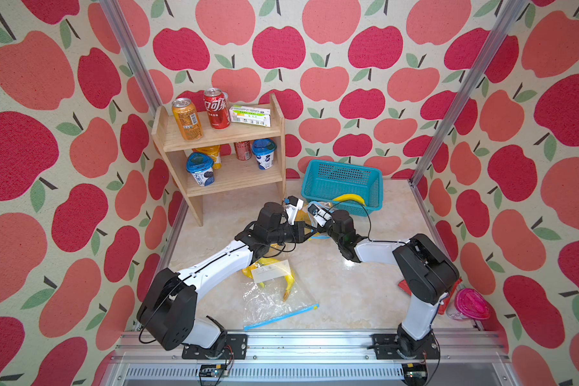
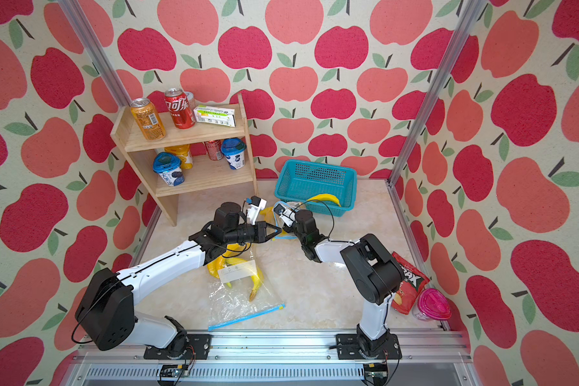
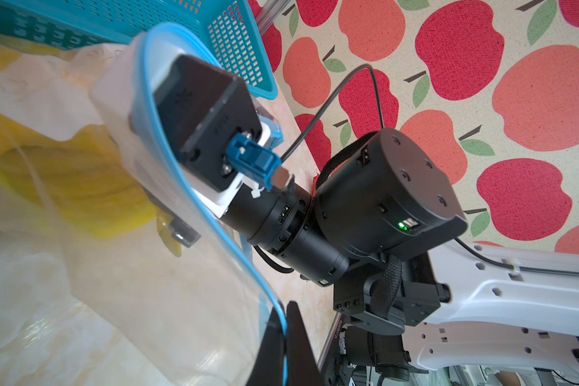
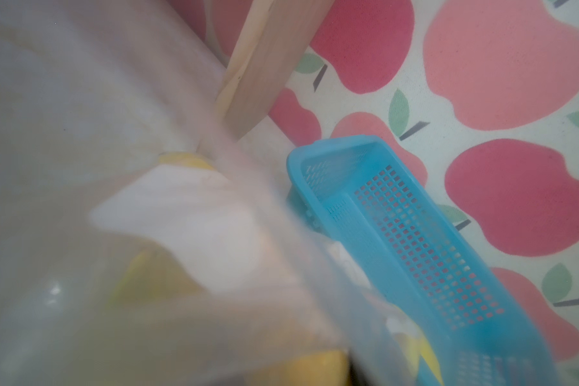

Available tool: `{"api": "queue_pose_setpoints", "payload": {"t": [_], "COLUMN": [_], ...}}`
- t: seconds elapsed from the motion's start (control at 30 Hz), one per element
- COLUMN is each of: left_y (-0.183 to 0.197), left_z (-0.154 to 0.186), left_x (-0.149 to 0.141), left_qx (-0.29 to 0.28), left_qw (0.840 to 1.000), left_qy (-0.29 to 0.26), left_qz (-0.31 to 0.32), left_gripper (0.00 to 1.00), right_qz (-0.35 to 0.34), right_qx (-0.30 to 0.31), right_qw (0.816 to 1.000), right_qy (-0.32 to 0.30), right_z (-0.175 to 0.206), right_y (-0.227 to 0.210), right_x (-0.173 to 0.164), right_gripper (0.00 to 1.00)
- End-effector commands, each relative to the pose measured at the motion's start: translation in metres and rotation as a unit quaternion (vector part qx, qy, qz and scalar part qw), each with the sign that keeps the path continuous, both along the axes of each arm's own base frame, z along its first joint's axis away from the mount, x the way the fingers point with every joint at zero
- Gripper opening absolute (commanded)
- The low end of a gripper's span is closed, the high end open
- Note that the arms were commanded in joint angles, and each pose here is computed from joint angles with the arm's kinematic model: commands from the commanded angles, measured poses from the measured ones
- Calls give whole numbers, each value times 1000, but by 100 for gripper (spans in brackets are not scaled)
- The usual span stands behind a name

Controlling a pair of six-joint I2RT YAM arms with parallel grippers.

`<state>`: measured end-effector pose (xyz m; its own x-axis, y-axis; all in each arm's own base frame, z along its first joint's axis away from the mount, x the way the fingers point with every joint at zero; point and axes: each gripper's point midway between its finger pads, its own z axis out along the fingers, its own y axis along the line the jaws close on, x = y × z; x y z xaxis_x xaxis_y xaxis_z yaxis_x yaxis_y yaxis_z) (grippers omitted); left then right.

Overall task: Open the zip-top bag and take out the banana
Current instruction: Pick up the banana from the zipper food storage bag.

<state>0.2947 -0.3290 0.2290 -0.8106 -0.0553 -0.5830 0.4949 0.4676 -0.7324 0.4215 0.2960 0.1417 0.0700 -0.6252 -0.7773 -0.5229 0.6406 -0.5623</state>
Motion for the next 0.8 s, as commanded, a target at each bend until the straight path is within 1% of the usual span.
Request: {"api": "queue_pose_setpoints", "payload": {"t": [0.0, 0.13, 0.2, 0.33, 0.47, 0.53, 0.6, 0.67, 0.77], "left_y": [-8, -3, 1, 6, 9, 9, 9, 9, 8], "left_z": [2, -1, -4, -13, -23, -27, -31, -33, -37], "left_x": [-25, -19, -14, -2, 8, 11, 13, 16, 19], "left_qx": [-13, -5, 0, 9, 21, 25, 29, 32, 39], "left_qw": [998, 999, 999, 1000, 999, 999, 999, 999, 998], "left_qy": [16, 20, 22, 27, 30, 31, 31, 31, 27], "left_qz": [-54, -37, -25, -6, 11, 17, 21, 25, 29], "left_gripper": [3, 3, 4, 4, 4, 4, 4, 4, 3], "right_qz": [-18, 8, 14, -11, -75, -107, -126, -132, -136], "right_qx": [-15, -20, -19, -24, -21, -23, -11, 6, 32], "right_qw": [1000, 999, 998, 989, 973, 968, 962, 957, 955], "right_qy": [15, 41, 65, 146, 216, 227, 243, 259, 262], "right_z": [-1, 6, 8, 5, 13, 19, 28, 36, 54], "right_y": [-13, -3, -3, -12, -30, -40, -46, -49, -55], "right_x": [-11, -43, -62, -91, -115, -124, -135, -145, -158], "right_gripper": [35, 34, 34, 35, 33, 33, 33, 33, 32]}}
